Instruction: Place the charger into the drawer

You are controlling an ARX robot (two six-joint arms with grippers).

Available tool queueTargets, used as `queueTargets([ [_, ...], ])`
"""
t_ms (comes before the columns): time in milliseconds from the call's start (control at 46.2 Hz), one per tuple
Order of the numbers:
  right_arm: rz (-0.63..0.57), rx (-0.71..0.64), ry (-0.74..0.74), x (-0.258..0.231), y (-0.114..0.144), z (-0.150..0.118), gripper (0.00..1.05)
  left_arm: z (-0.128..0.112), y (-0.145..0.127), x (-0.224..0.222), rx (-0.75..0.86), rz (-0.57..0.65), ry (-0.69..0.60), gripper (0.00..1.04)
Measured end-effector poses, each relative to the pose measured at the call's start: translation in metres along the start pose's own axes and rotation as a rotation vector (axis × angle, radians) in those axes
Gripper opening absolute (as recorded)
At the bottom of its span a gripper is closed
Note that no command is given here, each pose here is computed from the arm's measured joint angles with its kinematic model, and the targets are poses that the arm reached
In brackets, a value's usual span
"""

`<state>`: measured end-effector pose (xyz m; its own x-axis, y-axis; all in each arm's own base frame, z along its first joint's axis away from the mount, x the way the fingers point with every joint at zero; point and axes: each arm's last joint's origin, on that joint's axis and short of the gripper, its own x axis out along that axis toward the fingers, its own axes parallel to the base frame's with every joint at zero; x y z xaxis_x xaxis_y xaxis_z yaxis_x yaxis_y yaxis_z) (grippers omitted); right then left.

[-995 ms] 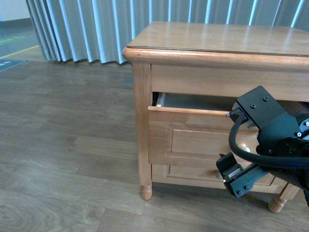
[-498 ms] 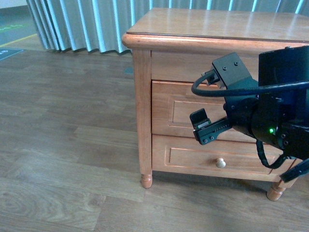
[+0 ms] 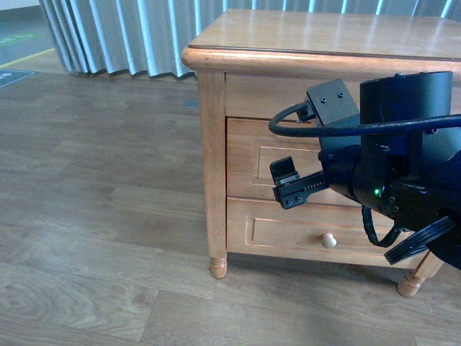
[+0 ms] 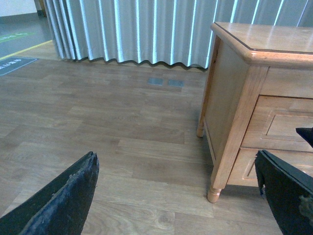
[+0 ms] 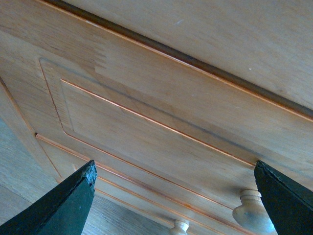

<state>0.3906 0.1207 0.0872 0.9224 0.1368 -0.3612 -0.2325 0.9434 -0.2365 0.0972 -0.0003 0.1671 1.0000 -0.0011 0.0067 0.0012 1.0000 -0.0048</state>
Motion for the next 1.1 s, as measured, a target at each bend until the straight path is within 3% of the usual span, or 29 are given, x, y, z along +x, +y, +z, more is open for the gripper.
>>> queueTargets([
  [346, 0.016, 0.026, -0.054, -0.018, -0.012, 0.005, 0.96, 0.0, 0.0, 0.0, 0.0, 0.0, 0.0, 0.99],
  [476, 0.0, 0.044, -0.131, -0.055, -0.033, 0.02, 0.96, 0.0, 0.0, 0.0, 0.0, 0.0, 0.0, 0.99],
  [671, 0.024, 0.054, -0.139, -0.106, -0.049, 0.012, 0.96, 0.0, 0.0, 0.0, 0.0, 0.0, 0.0, 0.99],
  [1104, -0.094, 0.164, -0.22, -0.222, -0.133, 0.014, 0.96, 0.0, 0.0, 0.0, 0.0, 0.001, 0.0, 0.99],
])
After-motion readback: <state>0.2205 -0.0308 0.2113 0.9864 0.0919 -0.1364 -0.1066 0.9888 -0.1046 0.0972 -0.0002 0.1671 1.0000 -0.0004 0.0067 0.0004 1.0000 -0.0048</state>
